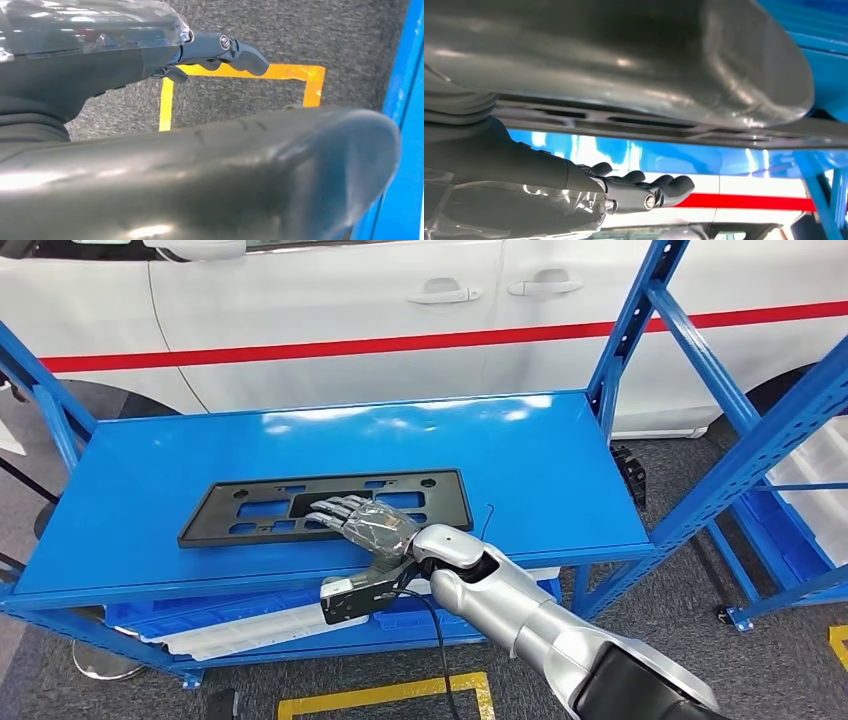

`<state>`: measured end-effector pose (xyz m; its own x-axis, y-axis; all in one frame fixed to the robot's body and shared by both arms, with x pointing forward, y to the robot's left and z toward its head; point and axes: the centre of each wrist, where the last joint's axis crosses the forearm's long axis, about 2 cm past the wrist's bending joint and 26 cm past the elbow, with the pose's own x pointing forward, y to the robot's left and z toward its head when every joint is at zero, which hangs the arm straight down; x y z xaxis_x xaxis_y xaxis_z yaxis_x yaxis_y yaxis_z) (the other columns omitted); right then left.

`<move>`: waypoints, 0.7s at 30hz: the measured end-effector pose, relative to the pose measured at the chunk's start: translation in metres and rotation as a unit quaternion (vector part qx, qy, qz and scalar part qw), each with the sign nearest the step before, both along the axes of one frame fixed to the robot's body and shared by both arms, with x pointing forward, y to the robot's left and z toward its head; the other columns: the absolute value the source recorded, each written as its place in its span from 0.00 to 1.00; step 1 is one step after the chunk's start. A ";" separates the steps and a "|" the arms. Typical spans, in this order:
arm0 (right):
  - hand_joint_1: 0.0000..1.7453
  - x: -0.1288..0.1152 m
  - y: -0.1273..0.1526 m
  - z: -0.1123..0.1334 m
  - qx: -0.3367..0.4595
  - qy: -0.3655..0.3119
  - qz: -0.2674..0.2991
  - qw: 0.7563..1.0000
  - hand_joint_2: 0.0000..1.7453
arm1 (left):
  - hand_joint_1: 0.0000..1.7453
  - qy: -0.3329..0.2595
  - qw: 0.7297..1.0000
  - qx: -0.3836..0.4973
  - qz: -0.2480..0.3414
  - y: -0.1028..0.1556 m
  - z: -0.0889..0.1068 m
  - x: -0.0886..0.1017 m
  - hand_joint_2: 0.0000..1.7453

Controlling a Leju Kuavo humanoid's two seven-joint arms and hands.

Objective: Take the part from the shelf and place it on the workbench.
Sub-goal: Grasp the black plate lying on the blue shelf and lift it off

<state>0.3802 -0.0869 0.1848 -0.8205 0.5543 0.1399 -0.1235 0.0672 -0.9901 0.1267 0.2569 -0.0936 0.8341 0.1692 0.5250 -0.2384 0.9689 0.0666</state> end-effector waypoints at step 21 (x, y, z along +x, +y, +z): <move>0.00 -0.002 0.000 -0.006 -0.006 0.005 0.000 1.000 0.00 | 0.00 0.000 1.000 0.000 0.000 0.000 0.000 -0.001 0.00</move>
<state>0.3781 -0.0869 0.1788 -0.8188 0.5565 0.1409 -0.1326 0.0554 -0.9896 0.1262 0.2570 -0.0938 0.8345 0.1698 0.5243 -0.2390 0.9687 0.0667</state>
